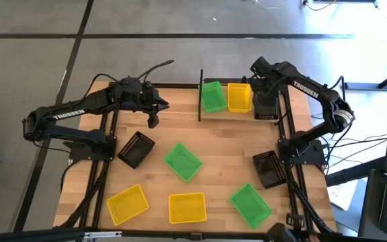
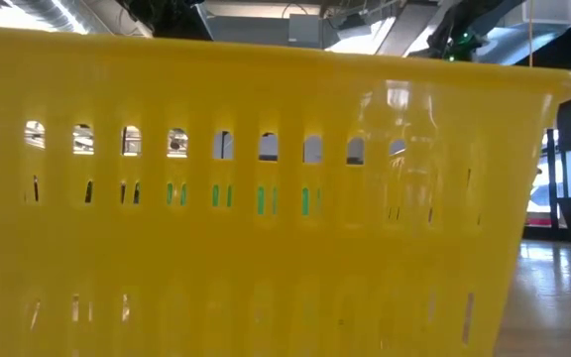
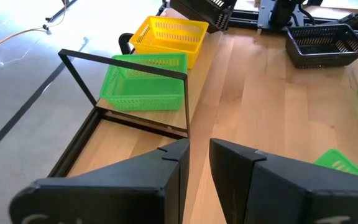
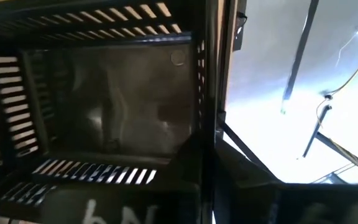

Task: Stack baskets on shelf by color
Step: Put the center black bin onto the shelf, then stack the top green bin on the green bin on the shelf

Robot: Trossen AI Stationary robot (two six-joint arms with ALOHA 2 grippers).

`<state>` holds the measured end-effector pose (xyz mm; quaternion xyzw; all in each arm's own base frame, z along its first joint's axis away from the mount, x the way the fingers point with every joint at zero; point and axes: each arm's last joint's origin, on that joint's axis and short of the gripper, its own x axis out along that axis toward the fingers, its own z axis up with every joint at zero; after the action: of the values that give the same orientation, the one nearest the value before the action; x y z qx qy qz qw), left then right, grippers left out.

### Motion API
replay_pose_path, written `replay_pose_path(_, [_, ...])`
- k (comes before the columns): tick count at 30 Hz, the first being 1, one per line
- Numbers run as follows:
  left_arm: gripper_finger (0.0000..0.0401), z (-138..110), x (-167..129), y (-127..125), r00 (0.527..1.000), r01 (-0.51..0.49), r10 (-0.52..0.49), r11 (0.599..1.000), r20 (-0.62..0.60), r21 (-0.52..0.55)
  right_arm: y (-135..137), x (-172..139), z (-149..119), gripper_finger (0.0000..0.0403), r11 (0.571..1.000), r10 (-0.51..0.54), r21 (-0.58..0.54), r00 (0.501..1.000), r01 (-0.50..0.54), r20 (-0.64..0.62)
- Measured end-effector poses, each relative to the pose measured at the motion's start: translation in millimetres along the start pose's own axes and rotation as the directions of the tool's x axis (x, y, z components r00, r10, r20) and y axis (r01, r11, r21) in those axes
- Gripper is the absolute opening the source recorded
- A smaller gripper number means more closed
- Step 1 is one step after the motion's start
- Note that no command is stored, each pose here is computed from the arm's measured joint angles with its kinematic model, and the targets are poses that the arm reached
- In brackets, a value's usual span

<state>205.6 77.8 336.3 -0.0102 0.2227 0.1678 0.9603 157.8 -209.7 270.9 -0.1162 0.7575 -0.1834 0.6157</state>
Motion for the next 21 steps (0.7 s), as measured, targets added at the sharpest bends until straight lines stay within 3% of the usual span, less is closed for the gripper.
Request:
replay_pose_path(15, [0.0055,0.0,0.0,0.0,1.0,-0.001,0.001,1.0,0.0,-0.001,-7.6,8.0,2.8,0.007,0.999,-0.036,0.039,0.999,0.036,-0.01])
replay_pose_path(21, [0.0055,-0.2,0.0,0.3,1.0,-0.012,0.012,1.0,-0.002,-0.002,-10.2,5.5,-0.9,0.0077,0.99,-0.124,0.05,0.988,0.129,-0.095])
